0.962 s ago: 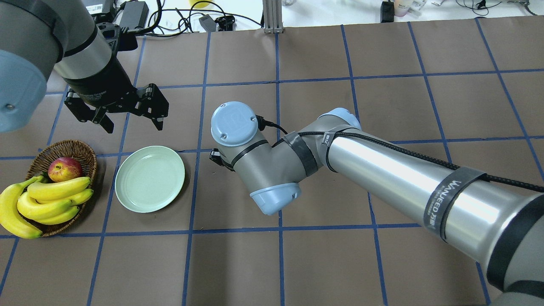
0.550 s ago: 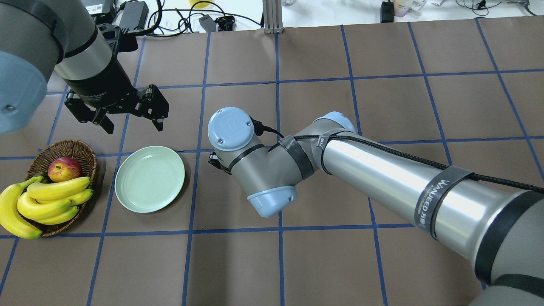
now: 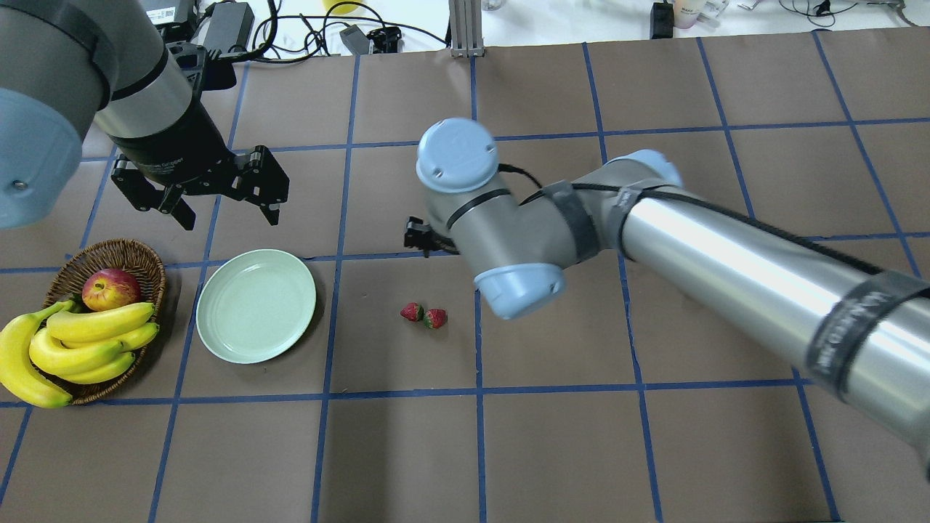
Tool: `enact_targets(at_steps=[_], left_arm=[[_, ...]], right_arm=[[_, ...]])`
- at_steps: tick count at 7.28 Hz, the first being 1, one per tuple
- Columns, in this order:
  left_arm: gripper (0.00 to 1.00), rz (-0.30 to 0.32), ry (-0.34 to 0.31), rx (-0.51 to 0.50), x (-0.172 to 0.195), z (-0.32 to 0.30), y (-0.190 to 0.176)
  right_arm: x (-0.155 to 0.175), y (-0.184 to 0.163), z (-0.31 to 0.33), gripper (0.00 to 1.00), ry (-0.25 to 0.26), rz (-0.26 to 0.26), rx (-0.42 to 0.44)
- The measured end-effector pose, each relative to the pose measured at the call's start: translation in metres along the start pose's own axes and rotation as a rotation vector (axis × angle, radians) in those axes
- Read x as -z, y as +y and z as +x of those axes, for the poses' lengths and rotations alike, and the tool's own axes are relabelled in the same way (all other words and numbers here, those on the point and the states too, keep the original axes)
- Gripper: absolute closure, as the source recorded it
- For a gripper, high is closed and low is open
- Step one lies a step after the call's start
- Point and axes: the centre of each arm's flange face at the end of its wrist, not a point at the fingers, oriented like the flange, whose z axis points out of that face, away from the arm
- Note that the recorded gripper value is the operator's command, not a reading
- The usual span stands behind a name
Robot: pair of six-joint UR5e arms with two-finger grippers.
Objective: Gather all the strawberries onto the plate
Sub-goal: 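Reach the right gripper to the farthest strawberry and grasp it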
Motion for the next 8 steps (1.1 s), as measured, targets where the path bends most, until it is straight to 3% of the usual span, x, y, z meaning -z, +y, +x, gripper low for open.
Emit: enact_targets(at_steps=[2,4,5,6,7,8], left_arm=[[0.0,-0.001,0.0,0.0,0.0,0.0,0.0],[0.0,-0.002,0.0,0.0,-0.001,0.0,0.0],[0.0,-0.002,0.0,0.0,-0.001,0.0,0.0],[0.0,-0.002,0.0,0.0,-0.001,0.0,0.0],[0.0,-0.003,0.0,0.0,-0.001,0.0,0.0],[0.0,-0.004,0.0,0.0,-0.001,0.0,0.0]], right_arm=[[0.014,-0.056,0.145,0.04,0.044,-0.088,0.0],[-0.021,-0.053,0.243,0.11,0.038,-0.169,0.115],[-0.038,-0.045,0.28,0.12,0.021,-0.191,0.135],[-0.054,-0.033,0.305,0.18,0.011,-0.193,0.141],[-0.068,-0.023,0.315,0.27,0.009,-0.177,0.142],[-0.077,-0.017,0.319,0.58,0.01,-0.164,0.143]])
